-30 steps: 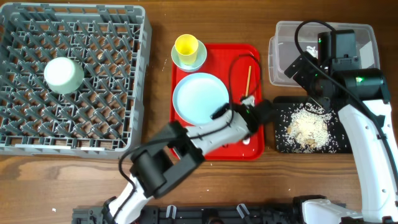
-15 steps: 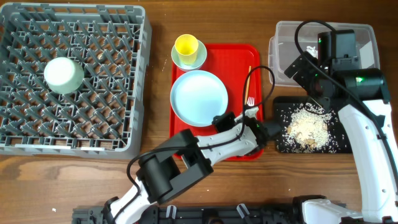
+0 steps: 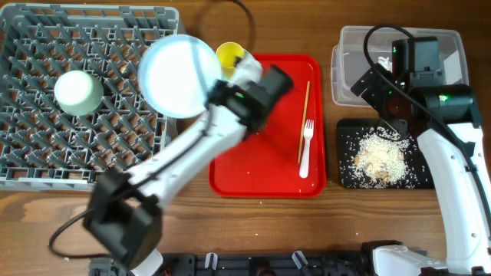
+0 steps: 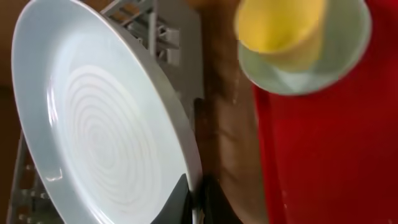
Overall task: Sort waste into correct bins and load items into the dishwasher rack
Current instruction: 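Lift the plate with the left gripper and carry it over the rack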
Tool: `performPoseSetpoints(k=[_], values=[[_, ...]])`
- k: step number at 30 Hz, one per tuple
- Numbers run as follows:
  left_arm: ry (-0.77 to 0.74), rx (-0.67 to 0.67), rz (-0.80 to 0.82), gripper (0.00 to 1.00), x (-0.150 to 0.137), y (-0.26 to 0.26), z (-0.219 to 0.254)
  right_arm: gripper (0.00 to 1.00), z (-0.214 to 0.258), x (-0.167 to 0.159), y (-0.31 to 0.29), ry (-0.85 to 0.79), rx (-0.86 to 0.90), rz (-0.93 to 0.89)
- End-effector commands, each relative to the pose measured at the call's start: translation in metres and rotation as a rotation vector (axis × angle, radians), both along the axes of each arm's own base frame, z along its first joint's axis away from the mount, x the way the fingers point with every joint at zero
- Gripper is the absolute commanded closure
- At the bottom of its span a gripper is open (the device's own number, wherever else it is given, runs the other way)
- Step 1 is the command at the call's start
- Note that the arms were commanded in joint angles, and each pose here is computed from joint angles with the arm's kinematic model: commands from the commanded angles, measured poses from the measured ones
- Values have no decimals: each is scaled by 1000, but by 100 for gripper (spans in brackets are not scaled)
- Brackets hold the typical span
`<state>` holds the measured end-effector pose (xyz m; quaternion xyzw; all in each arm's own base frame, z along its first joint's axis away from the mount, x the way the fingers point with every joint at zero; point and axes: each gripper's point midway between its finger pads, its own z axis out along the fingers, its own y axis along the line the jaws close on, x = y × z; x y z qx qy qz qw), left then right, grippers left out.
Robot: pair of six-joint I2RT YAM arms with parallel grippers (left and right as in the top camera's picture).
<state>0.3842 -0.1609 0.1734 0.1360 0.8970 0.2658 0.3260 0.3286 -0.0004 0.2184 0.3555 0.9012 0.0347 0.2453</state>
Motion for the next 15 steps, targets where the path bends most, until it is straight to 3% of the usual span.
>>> performPoseSetpoints(k=[1, 11, 15], values=[[25, -106, -4, 96, 13, 18, 6, 0, 2, 1, -3, -4, -17, -4], [-6, -290, 33, 96, 58, 58, 7, 0, 2, 1, -3, -4, -17, -4], [60, -445, -99, 96, 66, 45, 1, 0, 2, 1, -3, -4, -17, -5]])
